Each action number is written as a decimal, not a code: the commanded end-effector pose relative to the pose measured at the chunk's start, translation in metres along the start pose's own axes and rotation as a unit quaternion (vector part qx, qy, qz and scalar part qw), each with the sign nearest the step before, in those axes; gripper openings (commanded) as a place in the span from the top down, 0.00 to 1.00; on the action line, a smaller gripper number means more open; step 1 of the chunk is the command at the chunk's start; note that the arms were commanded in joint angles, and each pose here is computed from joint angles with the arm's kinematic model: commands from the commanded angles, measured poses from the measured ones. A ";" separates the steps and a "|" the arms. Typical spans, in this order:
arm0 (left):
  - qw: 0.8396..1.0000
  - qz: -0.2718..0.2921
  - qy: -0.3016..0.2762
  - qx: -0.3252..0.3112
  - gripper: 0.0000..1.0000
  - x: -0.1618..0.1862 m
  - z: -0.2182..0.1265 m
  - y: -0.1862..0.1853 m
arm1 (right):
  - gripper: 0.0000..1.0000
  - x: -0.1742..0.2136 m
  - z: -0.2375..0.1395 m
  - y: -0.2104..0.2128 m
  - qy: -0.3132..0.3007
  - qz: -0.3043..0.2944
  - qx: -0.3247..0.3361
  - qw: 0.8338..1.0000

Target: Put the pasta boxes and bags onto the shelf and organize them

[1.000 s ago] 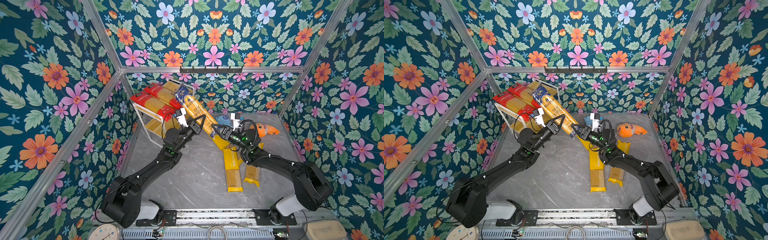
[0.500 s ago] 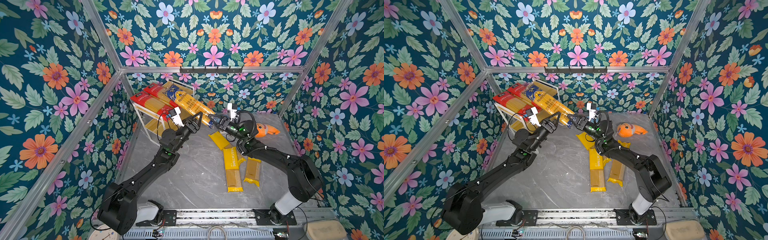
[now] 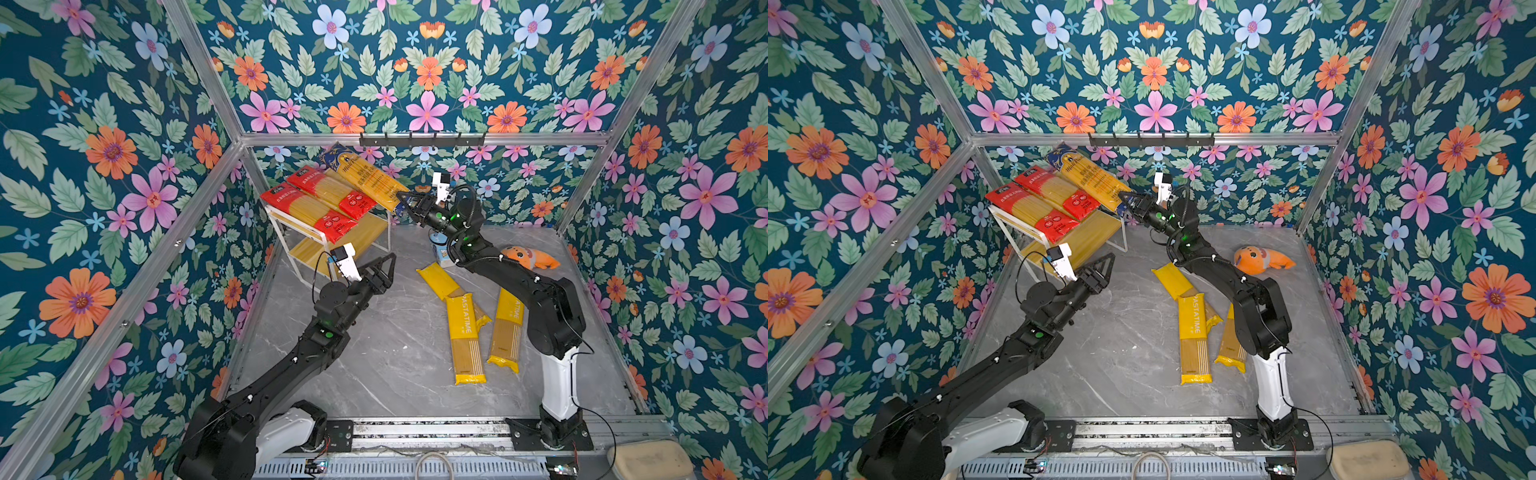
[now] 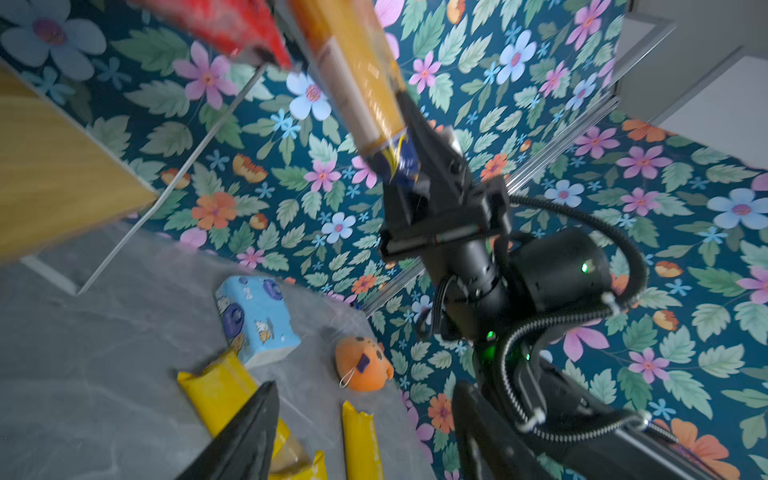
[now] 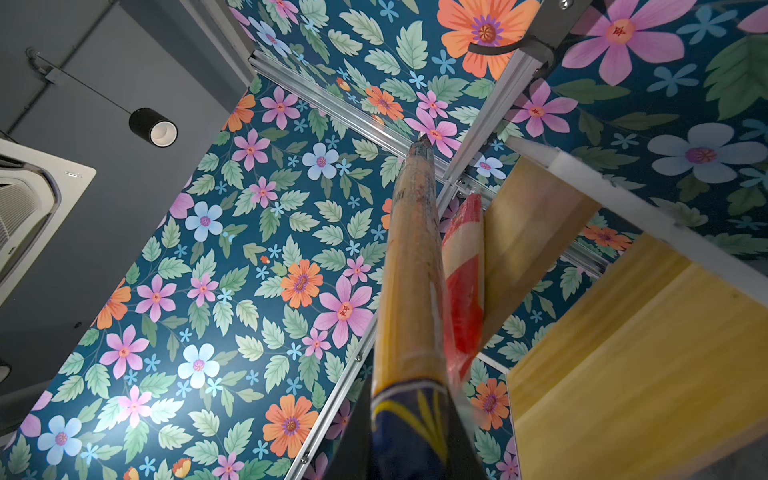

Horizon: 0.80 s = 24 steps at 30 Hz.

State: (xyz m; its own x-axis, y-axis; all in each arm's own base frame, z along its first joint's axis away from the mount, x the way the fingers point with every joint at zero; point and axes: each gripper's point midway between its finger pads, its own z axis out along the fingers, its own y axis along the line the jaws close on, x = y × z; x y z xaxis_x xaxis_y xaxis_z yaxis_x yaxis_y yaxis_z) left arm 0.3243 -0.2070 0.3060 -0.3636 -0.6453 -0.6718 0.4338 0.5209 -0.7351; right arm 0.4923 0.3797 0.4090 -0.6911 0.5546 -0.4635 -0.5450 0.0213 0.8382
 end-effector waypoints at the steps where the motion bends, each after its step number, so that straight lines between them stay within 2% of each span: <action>1: 0.999 0.009 0.002 -0.042 0.32 0.010 -0.009 0.020 | 1.00 -0.010 0.012 0.019 -0.003 -0.001 -0.039 0.999; 8: 0.998 0.007 0.016 -0.061 0.32 0.025 -0.016 0.032 | 1.00 -0.020 0.041 -0.002 0.012 0.011 -0.021 1.000; 15: 0.998 0.009 0.022 -0.061 0.32 0.030 -0.013 0.033 | 0.99 -0.020 0.059 -0.029 0.033 0.032 0.025 0.999; 22: 0.998 0.010 0.029 -0.057 0.32 0.036 -0.011 0.032 | 0.77 -0.016 0.054 -0.046 0.057 0.057 0.054 0.995; 24: 0.998 0.009 0.030 -0.056 0.32 0.037 -0.010 0.032 | 0.66 -0.015 0.050 -0.045 0.065 0.061 0.058 0.994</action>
State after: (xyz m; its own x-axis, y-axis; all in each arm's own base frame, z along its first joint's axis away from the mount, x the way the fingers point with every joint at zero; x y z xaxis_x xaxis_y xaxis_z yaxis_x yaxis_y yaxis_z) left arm 0.3154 -0.2077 0.2492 -0.4306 -0.5998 -0.6744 0.3205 0.5968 -0.7356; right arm 0.5605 0.4138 0.3831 -0.7935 0.4762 -0.3790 -0.3900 0.0803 0.9173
